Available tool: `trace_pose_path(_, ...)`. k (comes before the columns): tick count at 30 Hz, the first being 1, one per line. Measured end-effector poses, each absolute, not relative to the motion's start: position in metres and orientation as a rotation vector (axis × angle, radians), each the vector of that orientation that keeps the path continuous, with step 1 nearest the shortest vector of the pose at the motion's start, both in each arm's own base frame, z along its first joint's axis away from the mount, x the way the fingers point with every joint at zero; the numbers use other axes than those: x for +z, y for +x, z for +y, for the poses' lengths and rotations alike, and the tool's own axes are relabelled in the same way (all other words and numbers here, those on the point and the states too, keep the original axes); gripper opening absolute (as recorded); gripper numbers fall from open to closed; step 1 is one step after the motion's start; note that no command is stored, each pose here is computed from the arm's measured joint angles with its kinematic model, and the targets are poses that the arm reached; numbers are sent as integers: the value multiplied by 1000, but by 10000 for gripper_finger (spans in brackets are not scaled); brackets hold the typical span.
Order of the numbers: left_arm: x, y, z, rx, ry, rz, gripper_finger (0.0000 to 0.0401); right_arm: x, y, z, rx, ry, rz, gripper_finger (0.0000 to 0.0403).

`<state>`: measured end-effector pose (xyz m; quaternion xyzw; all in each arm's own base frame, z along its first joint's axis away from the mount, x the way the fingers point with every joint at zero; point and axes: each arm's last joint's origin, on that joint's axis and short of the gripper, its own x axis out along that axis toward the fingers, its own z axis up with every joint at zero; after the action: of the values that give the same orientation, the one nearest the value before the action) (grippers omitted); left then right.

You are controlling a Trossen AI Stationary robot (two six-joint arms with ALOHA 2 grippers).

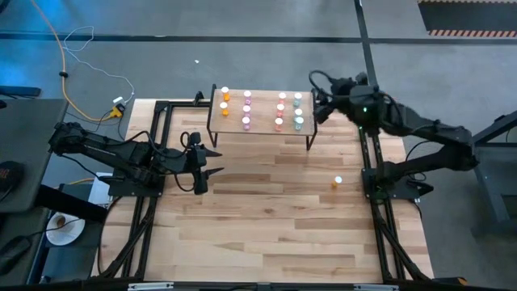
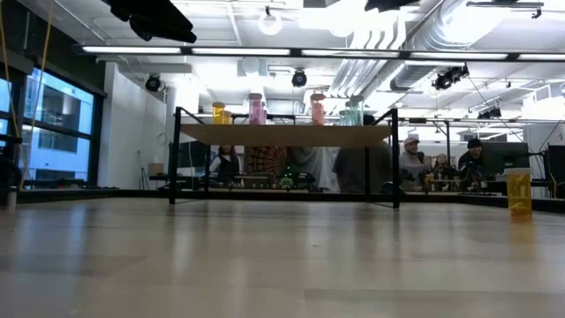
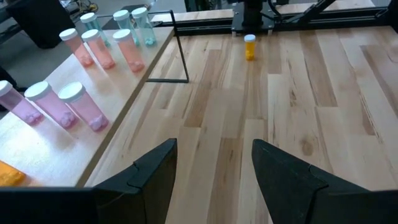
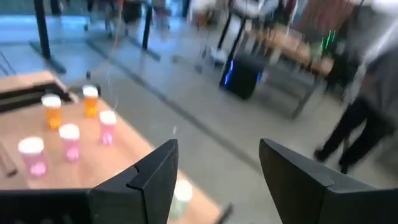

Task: Pick and place medicine bottles onto shelf by color
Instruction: Put the blue pill bottle on the shelf aligned with other blue pill bottles

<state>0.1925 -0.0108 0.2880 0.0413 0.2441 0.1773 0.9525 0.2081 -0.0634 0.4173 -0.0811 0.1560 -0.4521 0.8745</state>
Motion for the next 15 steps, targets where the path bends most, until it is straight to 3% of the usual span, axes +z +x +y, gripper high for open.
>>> trace_pose_path(7, 288, 192, -11, 360, 84, 496, 200, 406, 190, -73, -874, 102, 481, 218)
trace_pose_path(15, 288, 192, -11, 360, 84, 496, 200, 362, 198, -78, -883, 215, 575, 218)
